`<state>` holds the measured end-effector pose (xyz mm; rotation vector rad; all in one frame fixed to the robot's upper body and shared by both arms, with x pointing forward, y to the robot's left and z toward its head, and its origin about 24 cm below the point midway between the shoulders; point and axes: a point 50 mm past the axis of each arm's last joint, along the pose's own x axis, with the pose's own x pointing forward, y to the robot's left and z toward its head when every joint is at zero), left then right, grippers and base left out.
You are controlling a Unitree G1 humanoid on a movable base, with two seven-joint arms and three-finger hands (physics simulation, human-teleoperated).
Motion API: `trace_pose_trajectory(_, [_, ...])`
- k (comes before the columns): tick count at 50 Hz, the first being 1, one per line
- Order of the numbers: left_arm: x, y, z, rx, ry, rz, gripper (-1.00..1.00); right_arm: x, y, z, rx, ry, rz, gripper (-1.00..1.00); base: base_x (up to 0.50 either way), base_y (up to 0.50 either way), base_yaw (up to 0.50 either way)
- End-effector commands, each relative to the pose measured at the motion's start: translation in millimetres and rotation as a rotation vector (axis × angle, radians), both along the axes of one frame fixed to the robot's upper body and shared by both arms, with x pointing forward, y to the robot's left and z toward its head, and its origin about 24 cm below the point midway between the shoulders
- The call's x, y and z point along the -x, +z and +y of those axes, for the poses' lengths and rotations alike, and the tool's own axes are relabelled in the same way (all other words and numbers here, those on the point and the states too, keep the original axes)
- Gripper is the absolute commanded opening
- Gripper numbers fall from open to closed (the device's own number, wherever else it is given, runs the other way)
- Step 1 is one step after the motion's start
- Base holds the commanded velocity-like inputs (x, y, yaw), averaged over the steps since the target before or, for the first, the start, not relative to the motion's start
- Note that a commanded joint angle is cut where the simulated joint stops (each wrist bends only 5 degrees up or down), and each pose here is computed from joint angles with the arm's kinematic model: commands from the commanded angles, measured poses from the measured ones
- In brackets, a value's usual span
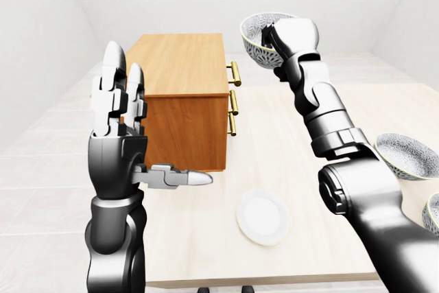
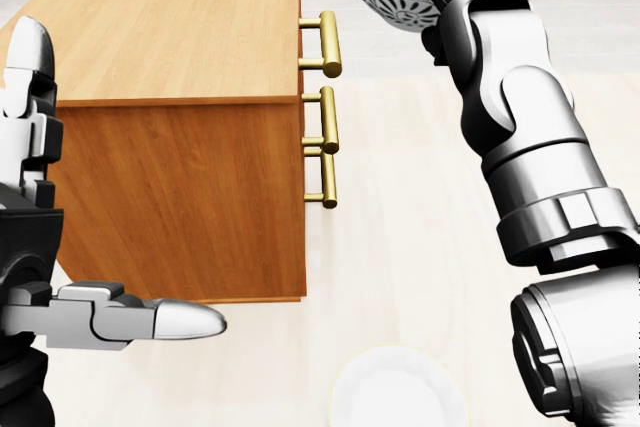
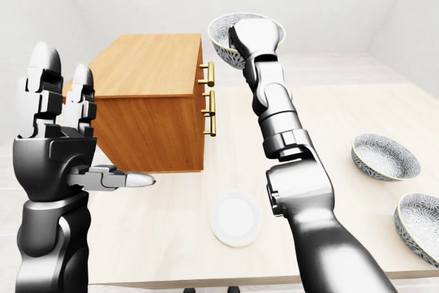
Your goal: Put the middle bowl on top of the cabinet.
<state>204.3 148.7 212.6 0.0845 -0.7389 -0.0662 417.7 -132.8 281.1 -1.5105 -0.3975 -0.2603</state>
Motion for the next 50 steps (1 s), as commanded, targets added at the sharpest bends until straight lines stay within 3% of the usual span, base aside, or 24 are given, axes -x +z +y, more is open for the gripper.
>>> trace_pose_trajectory(1, [0.1,-1.2,-1.1,-0.006,-0.004,0.006,1.00,-3.0,13.4,24.2,0.019,0.066,-0.082,-1.00,0.00,0.00,0.00])
trace_pose_trajectory(30, [1.0,4.0,2.5,0.017,0.000,-0.021,1.00,1.4,10.8,83.2,0.013,0.262,-0.079,-1.00,0.00,0.00,0.00])
trace_pose_trajectory(50, [2.5,4.9,1.7,0.019,-0.009,-0.027,1.00,7.7,18.5,108.4,-0.047,0.325,-0.118,-1.00,0.00,0.00,0.00])
